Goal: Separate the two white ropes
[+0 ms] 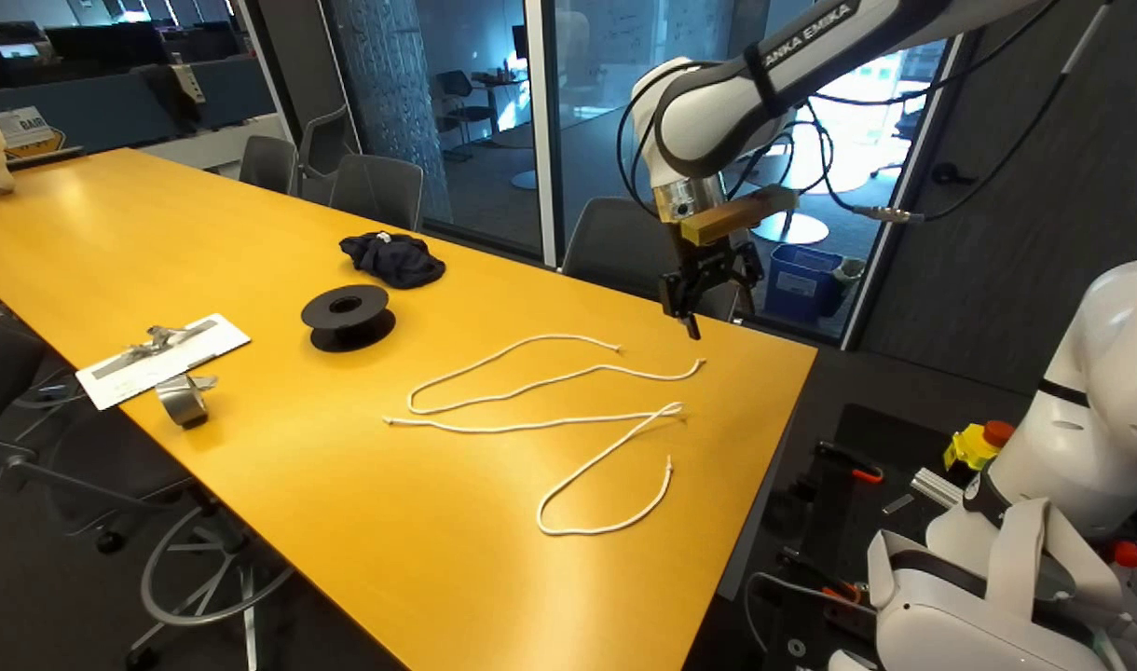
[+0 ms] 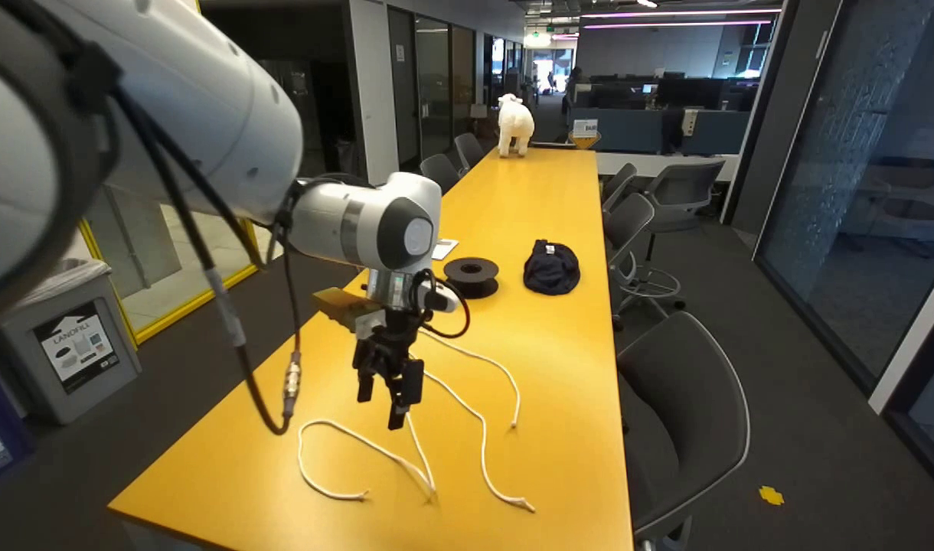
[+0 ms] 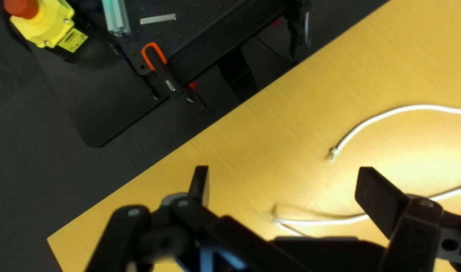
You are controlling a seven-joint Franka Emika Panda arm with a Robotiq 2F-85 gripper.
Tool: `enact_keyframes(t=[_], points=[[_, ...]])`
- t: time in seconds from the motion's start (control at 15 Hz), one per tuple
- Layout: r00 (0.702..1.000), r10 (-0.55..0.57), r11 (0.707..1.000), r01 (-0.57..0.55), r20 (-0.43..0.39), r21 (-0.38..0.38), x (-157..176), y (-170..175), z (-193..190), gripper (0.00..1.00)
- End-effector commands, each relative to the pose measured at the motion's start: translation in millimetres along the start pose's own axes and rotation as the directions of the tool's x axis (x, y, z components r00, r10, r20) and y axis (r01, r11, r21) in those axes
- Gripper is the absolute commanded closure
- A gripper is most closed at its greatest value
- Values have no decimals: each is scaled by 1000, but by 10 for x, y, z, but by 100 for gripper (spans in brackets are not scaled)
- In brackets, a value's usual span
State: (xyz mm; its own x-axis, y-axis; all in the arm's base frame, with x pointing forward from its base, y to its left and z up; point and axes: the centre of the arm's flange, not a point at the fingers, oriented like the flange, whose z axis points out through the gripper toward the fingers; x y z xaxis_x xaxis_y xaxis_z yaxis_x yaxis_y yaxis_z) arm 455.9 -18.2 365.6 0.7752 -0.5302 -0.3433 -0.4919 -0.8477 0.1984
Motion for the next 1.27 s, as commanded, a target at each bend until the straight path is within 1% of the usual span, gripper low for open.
enact_keyframes(t=[0.0, 0.13, 0.2, 0.4, 0.47, 0.6, 0.8, 0.87, 0.93, 1.07, 1.2], points=[[983, -151, 987, 144, -104, -72, -908, 76, -284, 0], [961, -215, 975, 203, -171, -89, -1144, 60, -389, 0], [947, -252, 967, 237, -201, -94, -1208, 56, -426, 0], [891, -351, 936, 337, -288, -101, -1318, 79, -577, 0], [877, -354, 934, 350, -325, -74, -1322, 128, -653, 0], [851, -374, 919, 395, -368, -20, -1288, 219, -759, 0], [821, -408, 893, 450, -400, 14, -1119, 329, -829, 0], [813, -416, 885, 465, -407, 24, -1058, 362, -826, 0], [840, -390, 909, 417, -377, -9, -1126, 260, -832, 0], [832, -399, 900, 435, -385, 6, -1054, 331, -825, 0], [830, -403, 898, 440, -385, 8, -1044, 341, -821, 0]])
